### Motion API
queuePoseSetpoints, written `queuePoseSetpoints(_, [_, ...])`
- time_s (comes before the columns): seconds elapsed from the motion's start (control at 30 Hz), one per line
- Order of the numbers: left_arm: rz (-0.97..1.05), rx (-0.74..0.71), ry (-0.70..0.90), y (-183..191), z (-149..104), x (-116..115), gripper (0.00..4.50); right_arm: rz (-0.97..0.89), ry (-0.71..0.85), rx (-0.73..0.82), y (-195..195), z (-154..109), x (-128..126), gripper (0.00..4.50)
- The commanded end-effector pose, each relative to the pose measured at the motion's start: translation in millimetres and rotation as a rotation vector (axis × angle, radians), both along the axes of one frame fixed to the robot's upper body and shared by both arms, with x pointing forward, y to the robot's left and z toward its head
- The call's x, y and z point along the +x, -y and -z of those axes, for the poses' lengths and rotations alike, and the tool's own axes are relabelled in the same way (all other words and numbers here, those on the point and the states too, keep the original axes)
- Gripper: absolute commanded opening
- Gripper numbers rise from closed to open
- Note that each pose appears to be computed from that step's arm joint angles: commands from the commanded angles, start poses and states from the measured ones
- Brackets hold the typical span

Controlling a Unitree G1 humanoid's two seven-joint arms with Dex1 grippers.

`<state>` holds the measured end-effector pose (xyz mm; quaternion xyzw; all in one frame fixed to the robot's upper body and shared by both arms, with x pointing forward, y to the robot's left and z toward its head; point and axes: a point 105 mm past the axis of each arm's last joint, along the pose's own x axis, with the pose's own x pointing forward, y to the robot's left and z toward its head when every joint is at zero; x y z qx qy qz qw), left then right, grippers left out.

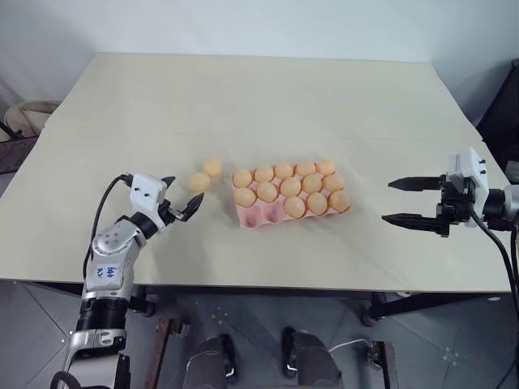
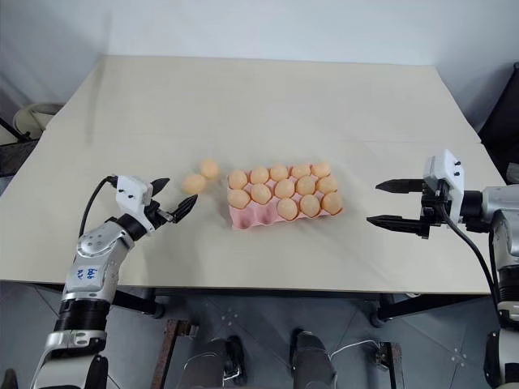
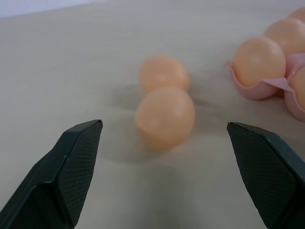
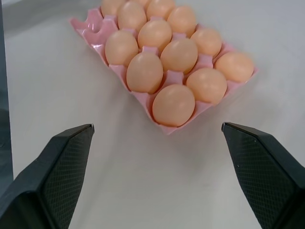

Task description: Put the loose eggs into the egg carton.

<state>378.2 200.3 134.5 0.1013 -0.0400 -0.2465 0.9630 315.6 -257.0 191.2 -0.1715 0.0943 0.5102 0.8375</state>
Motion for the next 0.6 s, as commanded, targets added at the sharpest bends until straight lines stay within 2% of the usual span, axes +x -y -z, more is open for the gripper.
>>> queuePoseSetpoints(0.03, [0.014, 0.022, 0.035, 3.9, -4.4, 8.3, 4.47, 0.011, 0.058, -0.001, 4.0, -17.0, -3.7, 4.5])
queuePoseSetpoints(0.37, [-0.012, 0.012, 0.032, 4.8, -5.8, 35.1, 4.47, 0.015, 0.059, 0.007, 1.0, -15.4, -2.7, 4.5])
queuePoseSetpoints(0.5, [0.004, 0.009, -0.004, 9.5, 1.2, 41.2, 4.47, 0.016, 0.06, 0.008, 0.5, -15.7, -2.2, 4.5])
queuePoseSetpoints(0.6, [0.011, -0.003, 0.005, 12.3, 0.8, 44.4, 3.85, 0.018, 0.06, 0.008, 0.3, -15.7, -2.1, 4.5])
